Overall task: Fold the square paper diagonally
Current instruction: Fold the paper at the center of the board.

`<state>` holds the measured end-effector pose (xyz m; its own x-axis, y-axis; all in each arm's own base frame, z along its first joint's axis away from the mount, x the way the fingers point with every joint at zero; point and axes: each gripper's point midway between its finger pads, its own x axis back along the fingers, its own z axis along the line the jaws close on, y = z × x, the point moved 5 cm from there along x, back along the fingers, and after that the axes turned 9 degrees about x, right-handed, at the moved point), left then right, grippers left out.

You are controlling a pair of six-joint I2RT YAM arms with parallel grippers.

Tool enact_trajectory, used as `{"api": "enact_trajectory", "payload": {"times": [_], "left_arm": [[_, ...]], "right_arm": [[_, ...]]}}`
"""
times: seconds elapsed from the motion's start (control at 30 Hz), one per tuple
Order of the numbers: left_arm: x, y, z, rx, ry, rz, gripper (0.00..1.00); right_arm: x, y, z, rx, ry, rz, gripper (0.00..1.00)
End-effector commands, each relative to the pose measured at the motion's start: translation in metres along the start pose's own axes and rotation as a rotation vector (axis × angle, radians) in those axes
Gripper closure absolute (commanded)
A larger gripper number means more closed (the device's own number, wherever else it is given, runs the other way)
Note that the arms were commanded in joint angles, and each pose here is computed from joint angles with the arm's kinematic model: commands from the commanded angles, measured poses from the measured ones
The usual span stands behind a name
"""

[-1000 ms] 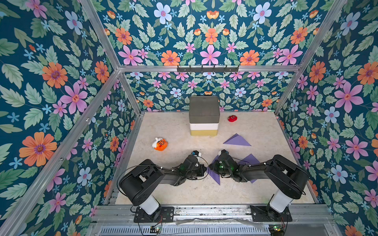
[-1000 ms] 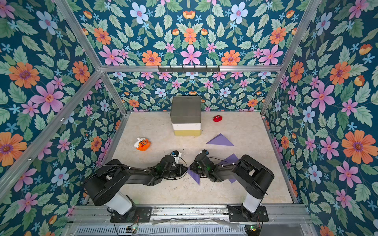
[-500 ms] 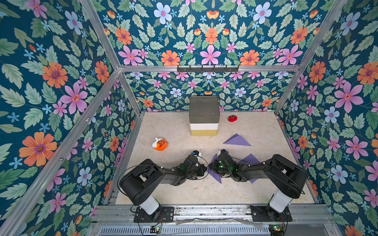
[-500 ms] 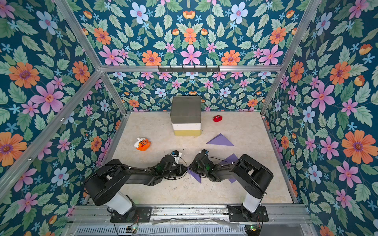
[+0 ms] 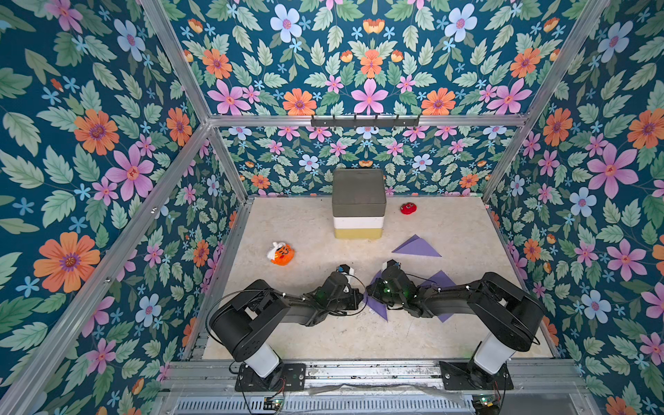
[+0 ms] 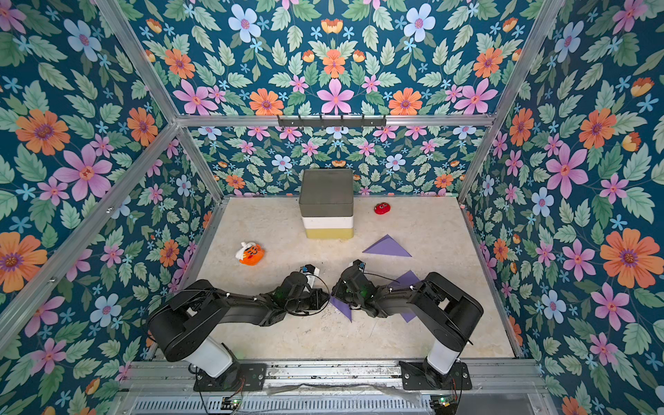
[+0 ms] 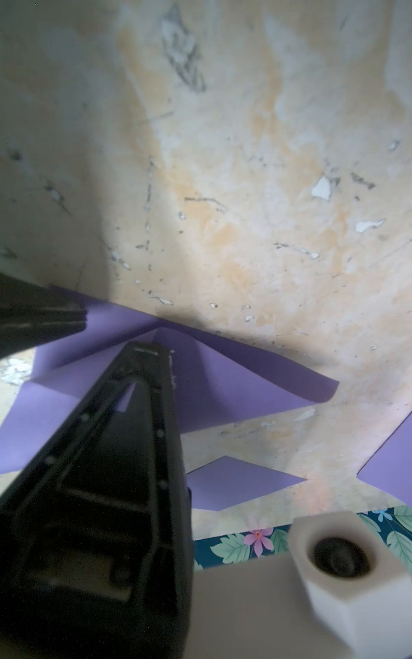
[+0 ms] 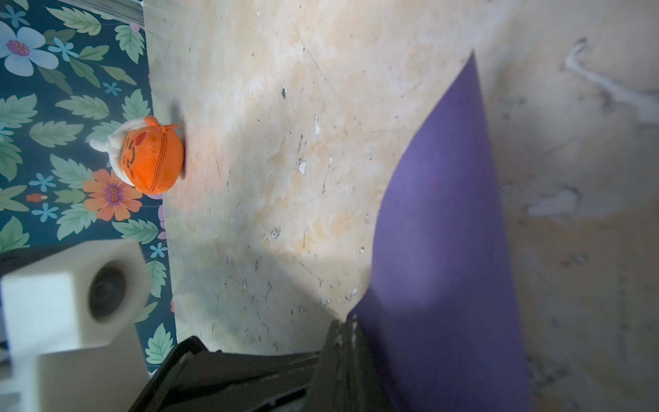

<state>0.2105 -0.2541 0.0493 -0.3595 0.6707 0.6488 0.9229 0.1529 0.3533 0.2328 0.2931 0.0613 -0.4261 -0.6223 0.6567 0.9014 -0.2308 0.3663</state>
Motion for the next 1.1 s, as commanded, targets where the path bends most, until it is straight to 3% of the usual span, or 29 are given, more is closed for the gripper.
{"api": "enact_trajectory", "payload": {"times": [0.0, 1.07], "left_arm": [[0.003, -0.021, 0.031, 0.019, 0.159, 0.092, 1.0], [0.002, -0.024, 0.035, 0.025, 0.17, 0.1, 1.0]], "right_arm": [[-0.002, -0.001, -0.002, 0.009, -0.01, 0.001, 1.0], [-0.007, -0.011, -0.015, -0.005, -0.038, 0.036, 1.0]]}}
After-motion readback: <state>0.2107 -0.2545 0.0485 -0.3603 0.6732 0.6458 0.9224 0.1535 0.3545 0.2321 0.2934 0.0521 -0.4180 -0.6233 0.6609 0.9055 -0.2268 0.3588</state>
